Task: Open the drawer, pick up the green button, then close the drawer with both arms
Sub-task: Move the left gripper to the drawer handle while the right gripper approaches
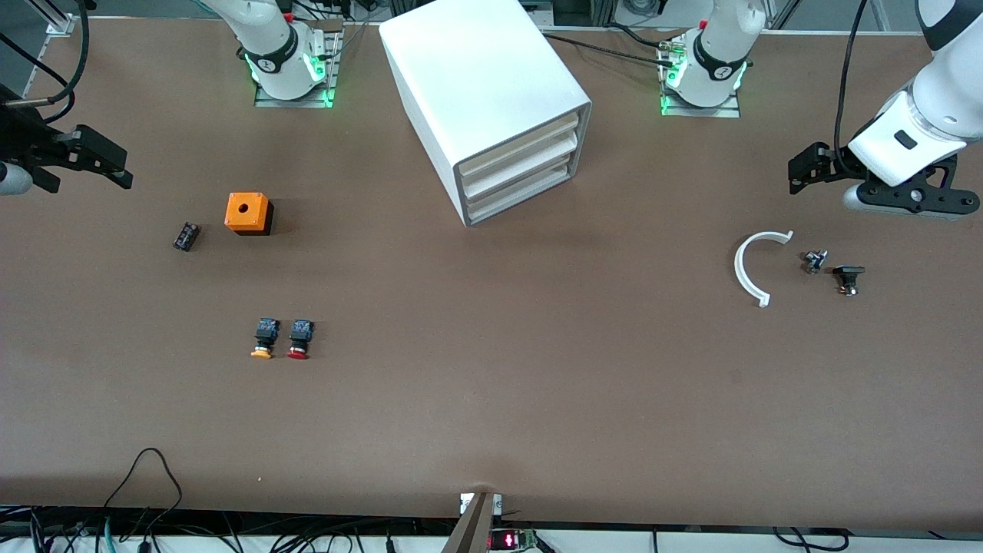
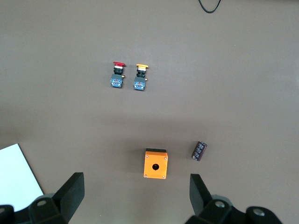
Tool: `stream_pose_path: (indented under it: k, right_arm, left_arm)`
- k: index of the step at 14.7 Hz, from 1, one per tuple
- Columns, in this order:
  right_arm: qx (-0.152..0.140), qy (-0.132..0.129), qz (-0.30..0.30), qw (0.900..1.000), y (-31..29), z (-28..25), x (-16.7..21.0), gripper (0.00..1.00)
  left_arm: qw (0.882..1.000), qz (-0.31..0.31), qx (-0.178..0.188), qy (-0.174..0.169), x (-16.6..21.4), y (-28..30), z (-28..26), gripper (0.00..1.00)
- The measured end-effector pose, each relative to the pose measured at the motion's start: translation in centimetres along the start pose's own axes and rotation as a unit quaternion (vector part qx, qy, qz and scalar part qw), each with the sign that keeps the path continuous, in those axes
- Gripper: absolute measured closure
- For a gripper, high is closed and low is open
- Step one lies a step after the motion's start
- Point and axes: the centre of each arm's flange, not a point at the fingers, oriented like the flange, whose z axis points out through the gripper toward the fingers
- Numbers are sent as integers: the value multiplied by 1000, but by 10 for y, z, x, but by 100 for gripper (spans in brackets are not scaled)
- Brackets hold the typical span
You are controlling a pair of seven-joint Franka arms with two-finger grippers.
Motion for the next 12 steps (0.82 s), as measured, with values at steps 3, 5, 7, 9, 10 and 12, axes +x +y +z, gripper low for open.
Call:
stream_pose_path:
  k: [3, 5, 7, 9, 10, 12]
  right_arm:
    - [0, 0, 0, 1000, 0, 0, 0, 0]
    - [0, 0, 0, 1000, 0, 0, 0, 0]
    - [0, 0, 0, 1000, 0, 0, 0, 0]
    - [0, 0, 0, 1000, 0, 1, 0, 0]
    - [0, -3, 0, 1000, 0, 3, 2, 0]
    - [0, -16, 0, 1000, 0, 16, 8, 0]
  left_arm:
    - [1000, 0, 0, 0, 0, 0, 0, 0]
    - [1000, 0, 0, 0, 0, 0, 0, 0]
    - [1000, 0, 0, 0, 0, 0, 0, 0]
    - [1000, 0, 0, 0, 0, 0, 0, 0]
    - [1000, 1, 0, -1, 0, 1, 0, 0]
    - [1000, 2, 0, -8, -2, 2, 1, 0]
